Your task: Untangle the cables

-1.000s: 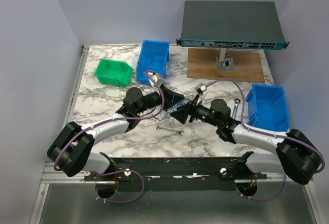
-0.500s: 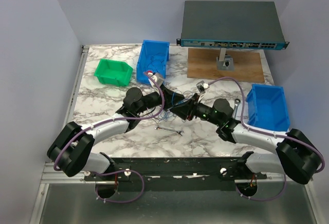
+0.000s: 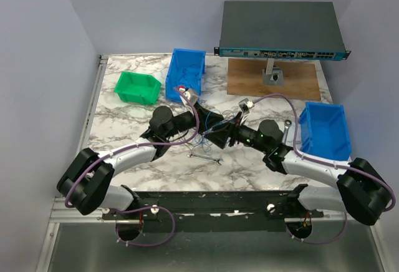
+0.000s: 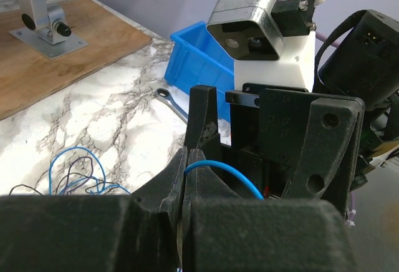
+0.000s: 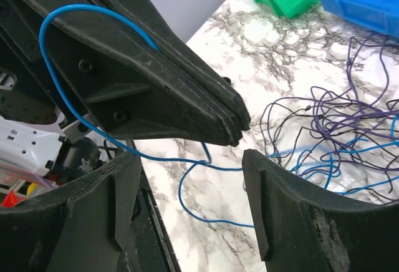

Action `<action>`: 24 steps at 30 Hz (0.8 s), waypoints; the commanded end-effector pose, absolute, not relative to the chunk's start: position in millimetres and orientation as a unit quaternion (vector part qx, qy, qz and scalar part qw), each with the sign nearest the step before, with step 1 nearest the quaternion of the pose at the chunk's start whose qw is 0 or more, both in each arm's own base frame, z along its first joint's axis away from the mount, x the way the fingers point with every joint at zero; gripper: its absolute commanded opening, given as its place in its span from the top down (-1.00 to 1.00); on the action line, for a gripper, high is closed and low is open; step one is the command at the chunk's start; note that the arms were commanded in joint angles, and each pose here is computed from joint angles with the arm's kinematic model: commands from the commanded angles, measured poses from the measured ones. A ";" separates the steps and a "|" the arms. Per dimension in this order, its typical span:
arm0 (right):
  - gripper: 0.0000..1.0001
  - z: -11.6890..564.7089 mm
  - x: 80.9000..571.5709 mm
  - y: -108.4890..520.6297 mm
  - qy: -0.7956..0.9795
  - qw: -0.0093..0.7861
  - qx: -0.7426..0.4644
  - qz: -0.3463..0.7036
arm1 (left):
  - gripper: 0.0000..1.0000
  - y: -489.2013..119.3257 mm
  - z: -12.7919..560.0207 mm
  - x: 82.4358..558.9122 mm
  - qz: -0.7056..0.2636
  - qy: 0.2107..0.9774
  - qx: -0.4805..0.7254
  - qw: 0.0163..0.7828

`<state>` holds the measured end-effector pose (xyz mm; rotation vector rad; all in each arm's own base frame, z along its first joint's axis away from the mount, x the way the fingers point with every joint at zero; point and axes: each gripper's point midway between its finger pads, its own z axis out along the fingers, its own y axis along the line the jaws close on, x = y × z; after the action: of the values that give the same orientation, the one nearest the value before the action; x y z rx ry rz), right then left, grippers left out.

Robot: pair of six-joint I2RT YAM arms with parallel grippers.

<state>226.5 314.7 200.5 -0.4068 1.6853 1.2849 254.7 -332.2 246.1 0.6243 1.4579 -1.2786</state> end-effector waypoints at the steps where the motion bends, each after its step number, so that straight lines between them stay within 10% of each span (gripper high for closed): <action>1: -0.50 197.8 231.5 306.2 0.694 0.494 -0.161 0.498 | 1.00 -329.2 256.3 252.8 -0.529 0.599 0.262 0.541; 24: -0.28 215.8 223.1 331.0 0.632 0.501 -0.216 0.551 | 1.00 -333.1 253.4 253.5 -0.541 0.604 0.256 0.527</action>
<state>227.0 322.5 194.0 -0.4673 1.6448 1.2936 254.0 -331.5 248.6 0.6200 1.4549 -1.2813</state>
